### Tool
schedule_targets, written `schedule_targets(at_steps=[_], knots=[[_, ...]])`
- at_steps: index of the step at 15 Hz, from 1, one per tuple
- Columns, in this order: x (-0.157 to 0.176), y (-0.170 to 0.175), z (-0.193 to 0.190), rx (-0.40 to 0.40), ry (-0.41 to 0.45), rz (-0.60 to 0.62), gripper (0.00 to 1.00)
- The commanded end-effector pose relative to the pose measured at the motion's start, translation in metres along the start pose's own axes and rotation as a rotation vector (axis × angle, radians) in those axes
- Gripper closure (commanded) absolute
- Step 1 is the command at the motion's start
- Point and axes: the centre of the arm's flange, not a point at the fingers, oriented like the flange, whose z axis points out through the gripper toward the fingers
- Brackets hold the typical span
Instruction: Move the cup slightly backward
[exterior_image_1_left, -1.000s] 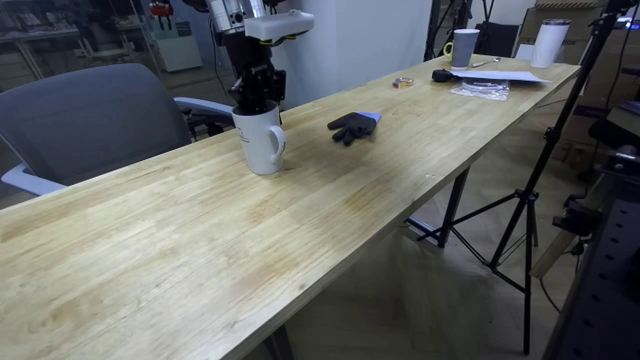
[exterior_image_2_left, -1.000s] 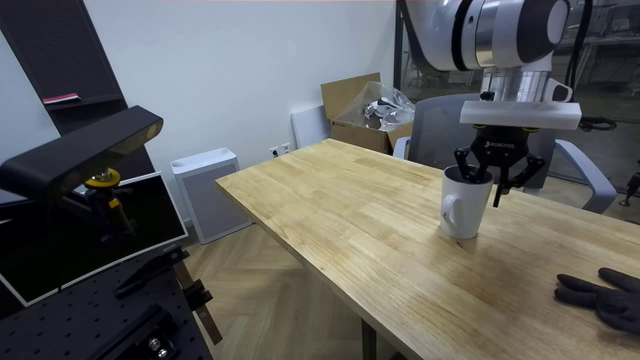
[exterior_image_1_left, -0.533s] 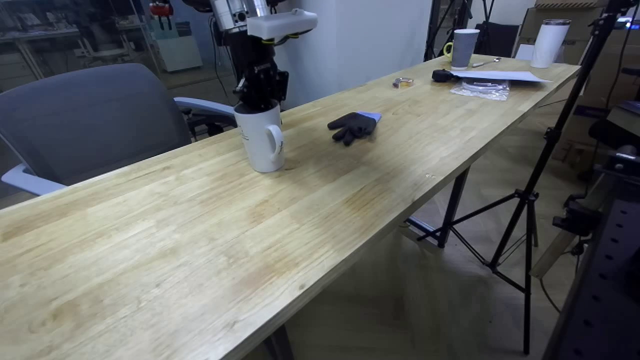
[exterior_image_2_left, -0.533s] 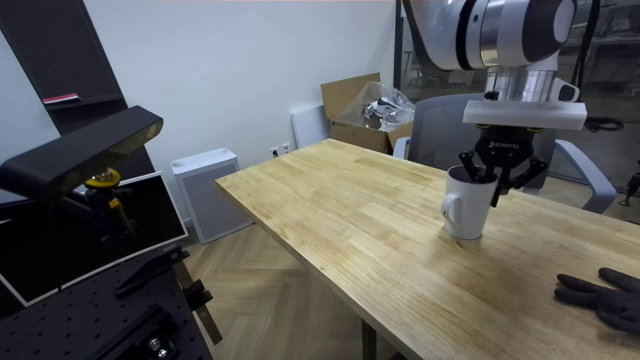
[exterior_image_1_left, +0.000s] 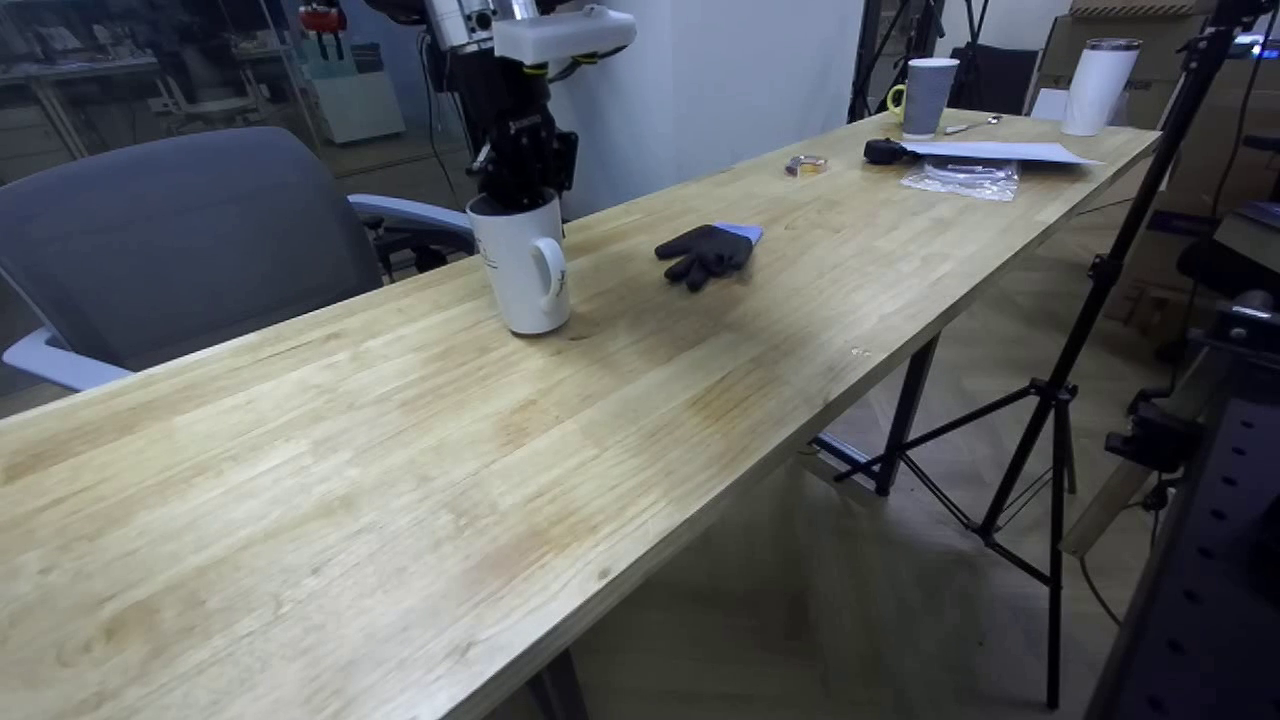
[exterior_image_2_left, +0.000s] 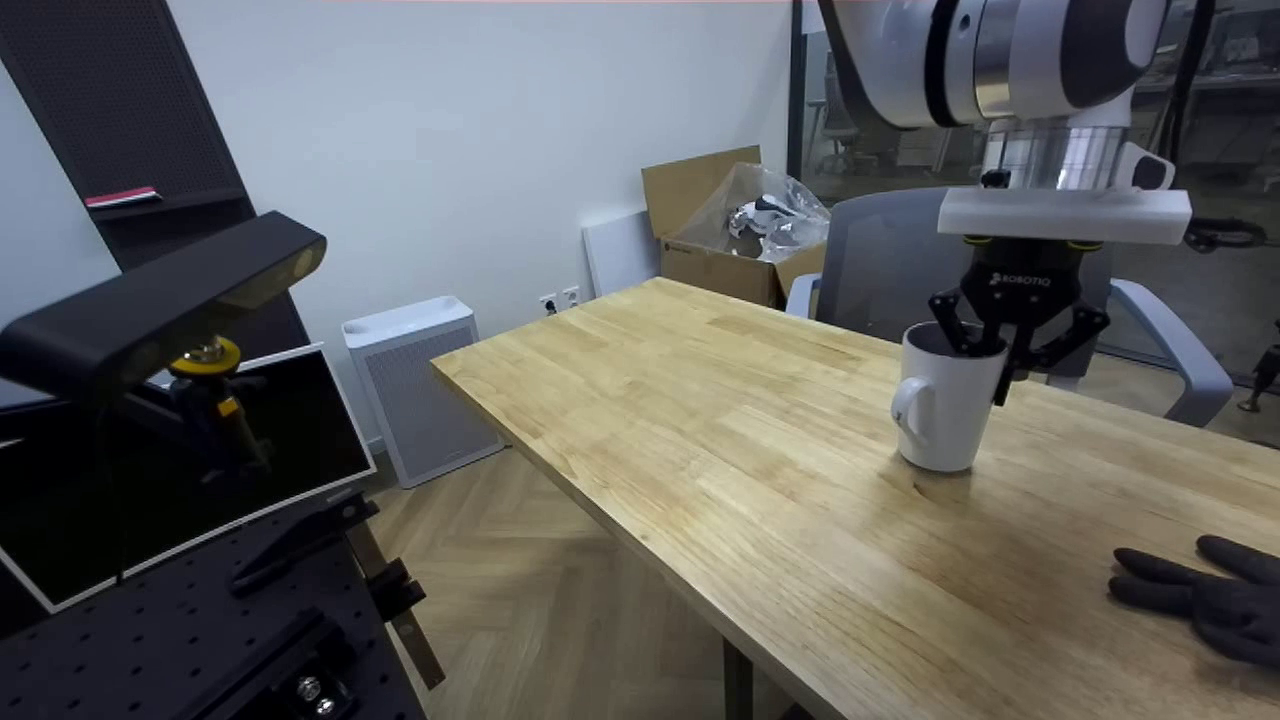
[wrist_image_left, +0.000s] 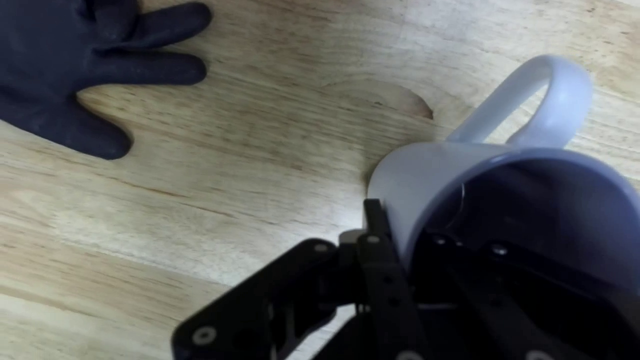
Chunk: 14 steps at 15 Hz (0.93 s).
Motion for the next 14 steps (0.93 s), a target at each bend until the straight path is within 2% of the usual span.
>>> schedule_targets(at_steps=[1,8,14], knots=[[0.014,0.003,-0.031,-0.012,0.019,0.029,0.98],[0.016,0.006,-0.06,-0.023,0.066,0.028,0.98],[0.015,-0.006,-0.061,-0.021,0.068,0.008,0.98]])
